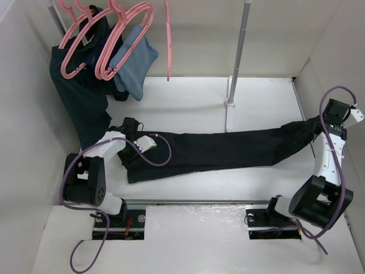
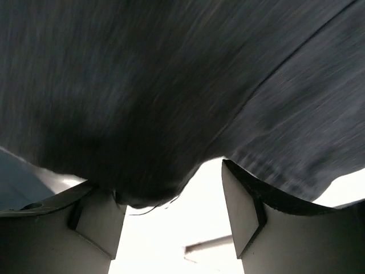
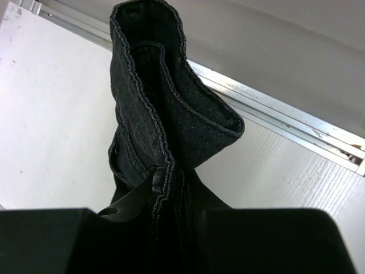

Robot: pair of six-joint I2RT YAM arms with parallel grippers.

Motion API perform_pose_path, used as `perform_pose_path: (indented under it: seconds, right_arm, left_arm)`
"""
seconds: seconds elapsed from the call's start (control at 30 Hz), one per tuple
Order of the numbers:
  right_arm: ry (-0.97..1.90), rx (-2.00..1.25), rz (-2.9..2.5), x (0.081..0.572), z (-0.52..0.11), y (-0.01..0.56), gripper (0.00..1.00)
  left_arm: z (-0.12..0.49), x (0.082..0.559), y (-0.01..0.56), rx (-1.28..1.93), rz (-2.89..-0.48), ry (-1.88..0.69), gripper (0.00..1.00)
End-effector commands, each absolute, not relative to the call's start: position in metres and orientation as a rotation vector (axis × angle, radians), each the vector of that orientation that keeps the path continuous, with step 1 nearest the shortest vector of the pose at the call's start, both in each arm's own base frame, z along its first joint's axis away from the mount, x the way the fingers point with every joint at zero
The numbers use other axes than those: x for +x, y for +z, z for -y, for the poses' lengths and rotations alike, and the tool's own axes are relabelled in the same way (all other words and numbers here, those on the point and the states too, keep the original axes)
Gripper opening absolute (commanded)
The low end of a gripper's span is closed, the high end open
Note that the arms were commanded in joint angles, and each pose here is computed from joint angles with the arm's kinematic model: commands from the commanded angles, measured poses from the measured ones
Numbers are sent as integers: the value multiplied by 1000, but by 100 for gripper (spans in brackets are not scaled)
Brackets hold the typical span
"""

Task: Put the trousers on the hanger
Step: Fold the trousers at the center of the board.

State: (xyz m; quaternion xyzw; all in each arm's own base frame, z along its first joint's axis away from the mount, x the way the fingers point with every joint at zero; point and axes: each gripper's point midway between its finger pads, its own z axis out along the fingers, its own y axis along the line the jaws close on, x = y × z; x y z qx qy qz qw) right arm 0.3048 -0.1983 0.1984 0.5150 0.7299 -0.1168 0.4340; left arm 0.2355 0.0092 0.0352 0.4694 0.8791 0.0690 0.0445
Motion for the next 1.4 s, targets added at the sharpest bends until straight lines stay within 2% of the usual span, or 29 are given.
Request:
perform_pose_path:
  seconds: [0.0, 0.07, 0.17, 0.2, 0.27, 0.3, 0.5, 0.6, 0.67, 0.77, 0.83, 0.93, 1.17, 1.27, 1.33, 1.37]
  right_arm:
    - [-283, 1233, -1783, 307, 201, 211, 0]
    - [-288, 1225, -1789, 307, 201, 211, 0]
    - [-282, 1212, -1799, 308, 200, 210, 0]
    - [-281, 1208, -1791, 307, 199, 214, 0]
    - [-282, 1212, -1799, 306, 198, 210, 0]
    - [-281, 1208, -1791, 307, 199, 211, 0]
    - [-272, 1209, -1804, 307, 197, 204, 0]
    - [-285, 1216, -1807, 309, 200, 203, 0]
    - [-301, 1228, -1818, 312, 204, 198, 0]
    - [-314, 1238, -1829, 314, 208, 193, 0]
    - [-313, 1234, -1821, 319, 210, 198, 0]
    - [-337, 1245, -1817, 321, 216, 201, 0]
    - [-357, 1244, -1831, 336, 226, 202, 0]
    - [-343, 1231, -1812, 341, 227, 212, 0]
    - [-330, 1196, -1815, 343, 225, 218, 0]
    - [-331, 1158, -1807, 343, 224, 227, 0]
  left_arm:
    - [14, 247, 36, 1475, -2586, 102, 60]
    - [21, 248, 35, 1500, -2552, 105, 57]
    - [11, 245, 26, 1540, -2564, 197, 42]
    - [6, 242, 24, 1546, -2580, 226, 26]
    - [5, 236, 22, 1563, -2603, 215, 6]
    - [4, 232, 22, 1556, -2624, 208, 0]
    - [16, 248, 67, 1495, -2596, 161, 0]
    - [25, 245, 115, 1505, -2604, -29, 0]
    - [28, 237, 128, 1526, -2617, -102, 0]
    - [19, 208, 111, 1672, -2643, -33, 0]
    - [12, 181, 88, 1762, -2707, -75, 0]
    - [10, 168, 76, 1793, -2759, -129, 0]
    - [6, 136, 48, 2011, -2709, -221, 0]
    - [2, 141, 36, 1932, -2763, -153, 30]
    - [1, 149, 33, 1888, -2754, -134, 43]
    - [-2, 153, 35, 1839, -2763, -125, 45]
